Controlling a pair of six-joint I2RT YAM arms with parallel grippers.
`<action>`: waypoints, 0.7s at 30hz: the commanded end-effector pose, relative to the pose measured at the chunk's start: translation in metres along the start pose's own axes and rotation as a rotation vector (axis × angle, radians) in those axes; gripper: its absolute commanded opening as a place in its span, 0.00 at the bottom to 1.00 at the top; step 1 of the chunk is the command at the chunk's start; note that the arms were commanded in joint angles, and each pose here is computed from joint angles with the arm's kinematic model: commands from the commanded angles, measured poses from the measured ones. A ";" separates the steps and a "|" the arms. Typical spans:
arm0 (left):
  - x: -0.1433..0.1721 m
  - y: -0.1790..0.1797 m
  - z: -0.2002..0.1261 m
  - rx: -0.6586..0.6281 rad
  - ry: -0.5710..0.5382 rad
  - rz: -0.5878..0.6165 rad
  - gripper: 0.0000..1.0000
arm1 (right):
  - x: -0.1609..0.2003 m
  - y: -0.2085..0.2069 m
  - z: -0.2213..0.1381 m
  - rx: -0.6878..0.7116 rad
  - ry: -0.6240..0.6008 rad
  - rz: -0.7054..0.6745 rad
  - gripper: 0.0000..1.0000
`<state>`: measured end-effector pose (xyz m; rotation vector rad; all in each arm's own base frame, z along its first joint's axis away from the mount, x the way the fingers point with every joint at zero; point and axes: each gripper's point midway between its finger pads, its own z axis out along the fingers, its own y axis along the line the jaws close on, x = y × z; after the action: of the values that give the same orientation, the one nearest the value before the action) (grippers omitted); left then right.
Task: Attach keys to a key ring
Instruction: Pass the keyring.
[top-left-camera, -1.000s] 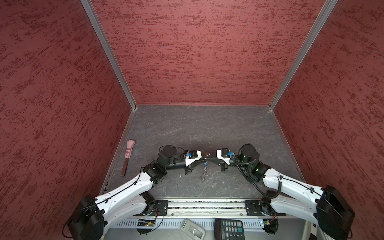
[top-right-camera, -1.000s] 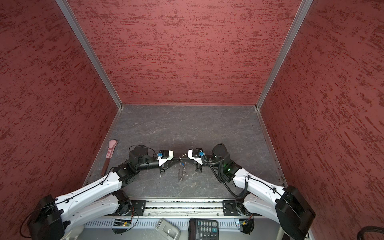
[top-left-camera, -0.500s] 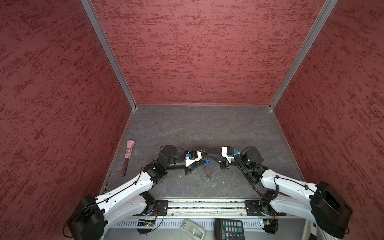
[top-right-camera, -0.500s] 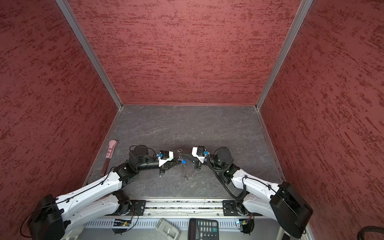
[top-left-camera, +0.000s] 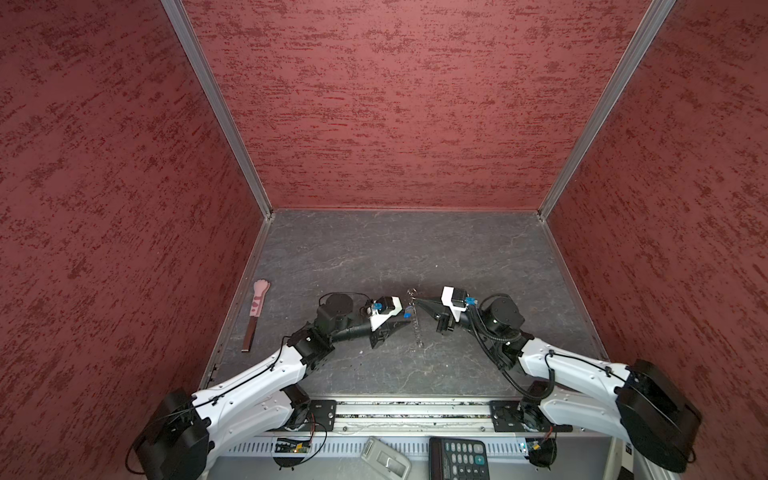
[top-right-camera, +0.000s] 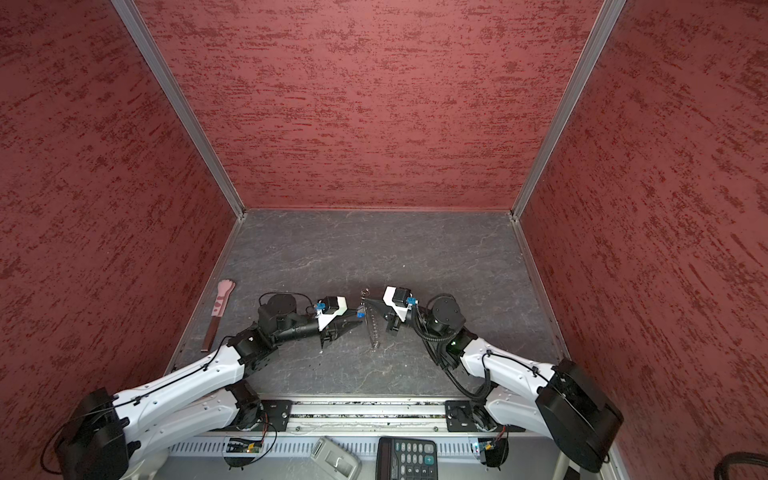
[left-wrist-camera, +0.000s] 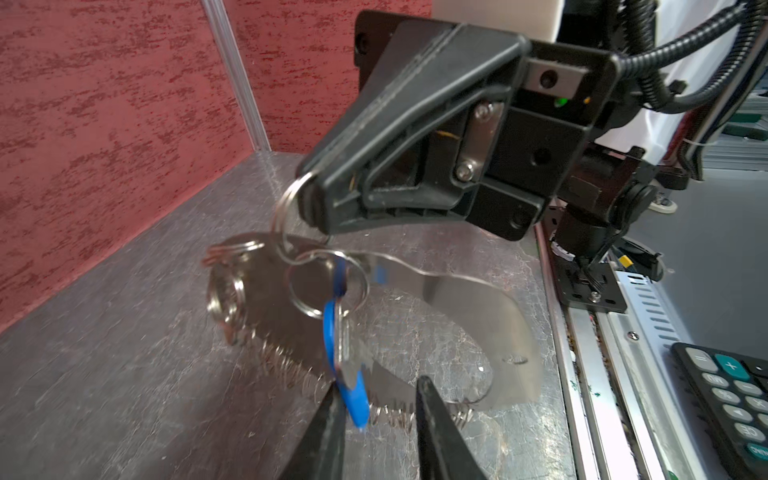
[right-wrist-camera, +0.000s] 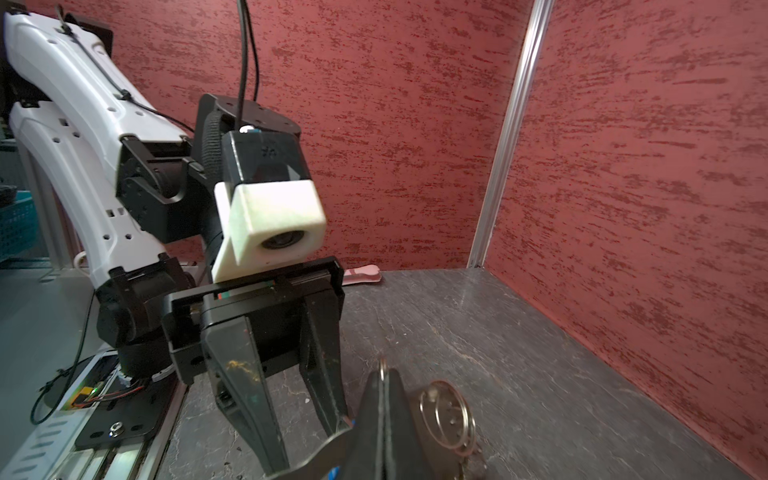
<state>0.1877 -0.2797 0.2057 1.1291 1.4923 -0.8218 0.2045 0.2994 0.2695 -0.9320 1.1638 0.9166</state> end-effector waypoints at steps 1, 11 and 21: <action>-0.002 0.012 -0.002 -0.089 -0.010 -0.083 0.34 | 0.000 -0.014 0.001 0.088 -0.014 0.026 0.00; 0.017 0.024 -0.010 -0.215 0.073 -0.370 0.45 | 0.025 -0.024 0.004 0.142 0.029 0.070 0.00; 0.015 0.022 -0.008 -0.259 0.102 -0.527 0.48 | 0.045 -0.038 0.008 0.238 0.053 0.119 0.00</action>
<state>0.2068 -0.2559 0.1859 0.6379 1.9372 -0.8693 0.2428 0.3023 0.2146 -0.7996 1.3935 0.8363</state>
